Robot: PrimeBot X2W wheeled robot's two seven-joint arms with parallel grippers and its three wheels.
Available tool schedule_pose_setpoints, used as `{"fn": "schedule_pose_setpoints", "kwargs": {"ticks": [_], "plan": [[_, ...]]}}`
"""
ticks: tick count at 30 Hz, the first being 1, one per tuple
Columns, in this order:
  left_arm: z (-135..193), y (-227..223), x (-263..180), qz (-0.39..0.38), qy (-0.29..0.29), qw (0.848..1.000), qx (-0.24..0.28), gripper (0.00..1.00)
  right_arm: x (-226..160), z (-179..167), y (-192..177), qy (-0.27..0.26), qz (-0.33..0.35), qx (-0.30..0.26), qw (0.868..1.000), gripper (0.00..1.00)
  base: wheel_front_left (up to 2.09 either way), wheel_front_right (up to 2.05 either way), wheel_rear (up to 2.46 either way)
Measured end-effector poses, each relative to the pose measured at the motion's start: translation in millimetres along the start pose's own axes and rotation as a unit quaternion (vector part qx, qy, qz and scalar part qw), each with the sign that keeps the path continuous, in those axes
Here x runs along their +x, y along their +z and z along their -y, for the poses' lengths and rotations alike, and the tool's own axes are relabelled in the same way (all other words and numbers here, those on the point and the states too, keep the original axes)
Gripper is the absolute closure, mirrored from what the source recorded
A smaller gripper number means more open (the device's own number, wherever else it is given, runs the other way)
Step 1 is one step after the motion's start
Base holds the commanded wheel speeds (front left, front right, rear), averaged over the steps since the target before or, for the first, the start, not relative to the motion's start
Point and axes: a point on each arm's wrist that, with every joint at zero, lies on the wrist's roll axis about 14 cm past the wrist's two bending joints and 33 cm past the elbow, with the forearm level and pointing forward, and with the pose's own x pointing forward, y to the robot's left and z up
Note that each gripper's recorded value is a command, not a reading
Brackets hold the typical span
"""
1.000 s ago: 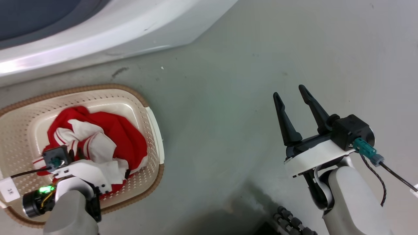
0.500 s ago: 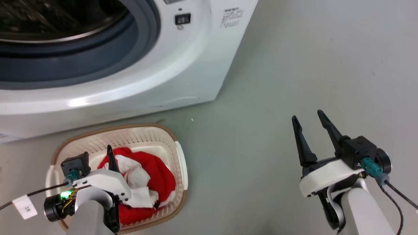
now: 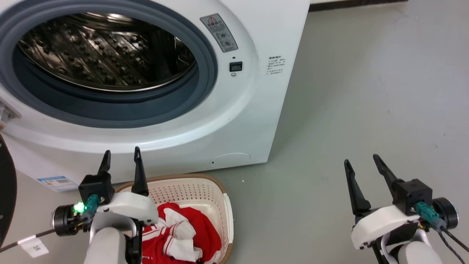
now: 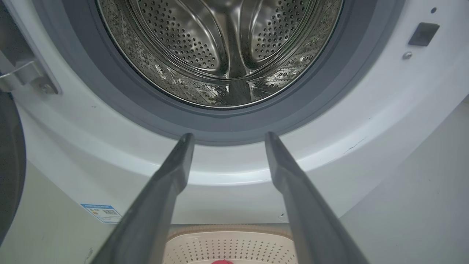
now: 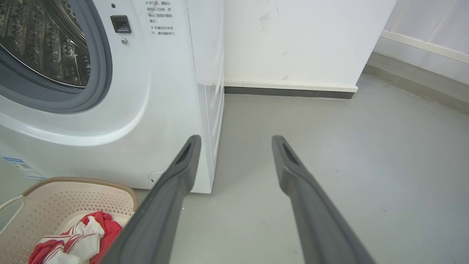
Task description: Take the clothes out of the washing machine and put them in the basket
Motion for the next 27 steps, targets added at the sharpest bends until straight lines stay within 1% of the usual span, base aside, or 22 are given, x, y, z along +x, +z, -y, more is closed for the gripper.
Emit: {"fn": "schedule_pose_setpoints", "kwargs": {"ticks": [7, 13, 20, 27], "plan": [[5, 30, -27, 0.044, -0.015, 0.999, 0.028, 0.00, -18, 1, 13, -0.003, 0.017, -0.005, 1.000, 0.00, 0.00, 0.00, 0.00], [2, 45, -52, 0.062, -0.014, 0.997, 0.036, 0.00, -30, -3, 22, 0.002, 0.029, -0.016, 0.999, 0.00, 0.00, 0.00, 0.00], [4, 59, -87, 0.071, -0.016, 0.997, 0.035, 0.00, -44, -13, 32, 0.015, 0.045, -0.020, 0.999, 0.00, 0.00, 0.00, 0.00], [12, 62, -101, 0.071, -0.027, 0.997, 0.028, 0.00, -48, -21, 38, 0.026, 0.054, -0.022, 0.998, 0.00, 0.00, 0.00, 0.00]]}}
